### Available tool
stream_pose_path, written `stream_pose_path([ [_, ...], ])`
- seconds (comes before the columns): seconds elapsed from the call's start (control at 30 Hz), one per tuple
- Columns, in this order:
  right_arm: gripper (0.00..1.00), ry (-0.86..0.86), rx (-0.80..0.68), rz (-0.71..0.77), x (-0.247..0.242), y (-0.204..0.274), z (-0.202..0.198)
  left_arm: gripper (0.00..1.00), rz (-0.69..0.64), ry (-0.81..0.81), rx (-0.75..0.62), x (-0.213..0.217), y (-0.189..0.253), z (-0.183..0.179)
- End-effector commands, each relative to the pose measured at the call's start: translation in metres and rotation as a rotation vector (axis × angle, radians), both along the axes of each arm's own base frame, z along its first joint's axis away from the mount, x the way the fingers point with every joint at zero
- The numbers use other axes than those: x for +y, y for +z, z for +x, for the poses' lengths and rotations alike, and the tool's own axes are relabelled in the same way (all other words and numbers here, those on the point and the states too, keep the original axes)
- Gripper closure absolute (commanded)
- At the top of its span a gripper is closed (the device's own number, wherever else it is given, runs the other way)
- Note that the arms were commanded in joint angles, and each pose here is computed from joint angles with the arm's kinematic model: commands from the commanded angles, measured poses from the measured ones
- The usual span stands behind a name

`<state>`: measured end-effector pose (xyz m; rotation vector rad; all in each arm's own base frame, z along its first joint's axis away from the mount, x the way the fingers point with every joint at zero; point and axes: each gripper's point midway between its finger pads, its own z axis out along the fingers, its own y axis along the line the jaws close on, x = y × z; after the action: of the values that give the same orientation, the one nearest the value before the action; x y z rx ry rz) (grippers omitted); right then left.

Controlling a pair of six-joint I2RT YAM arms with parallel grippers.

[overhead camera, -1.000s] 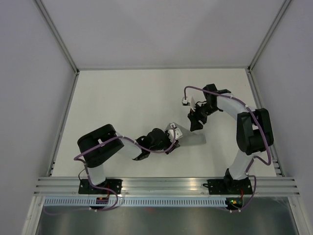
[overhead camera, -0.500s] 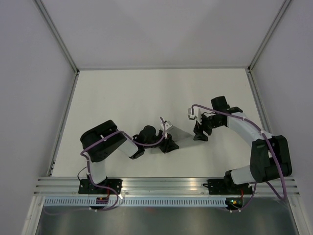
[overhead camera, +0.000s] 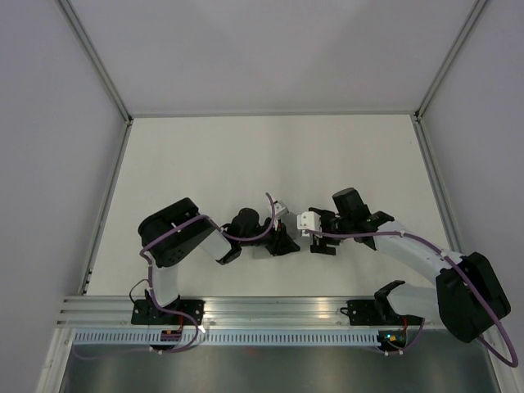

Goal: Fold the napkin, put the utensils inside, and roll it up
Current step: Roll the napkin at the center of the board.

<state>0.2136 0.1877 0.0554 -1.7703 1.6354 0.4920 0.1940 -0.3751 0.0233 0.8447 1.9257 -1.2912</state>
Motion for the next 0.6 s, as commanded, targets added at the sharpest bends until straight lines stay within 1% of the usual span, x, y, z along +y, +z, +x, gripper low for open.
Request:
stream_pose_path([
  [0.0,0.17,-0.019,-0.111,0.023,0.008,0.009,0.022,0.87,0.213,-0.029,0.235,0.035,-0.065,-0.040],
  [0.43,0.21,0.051,-0.052,-0.065,0.007,-0.019,0.000,0.86,0.219,-0.040,0.245,0.035,-0.062,-0.036],
  [0.53,0.28,0.057,-0.033,-0.085,0.005,-0.028,-0.001,0.86,0.219,-0.039,0.245,0.036,-0.061,-0.035],
  [0.57,0.33,0.059,-0.021,-0.094,0.004,-0.032,-0.003,0.86,0.219,-0.038,0.246,0.036,-0.061,-0.035],
])
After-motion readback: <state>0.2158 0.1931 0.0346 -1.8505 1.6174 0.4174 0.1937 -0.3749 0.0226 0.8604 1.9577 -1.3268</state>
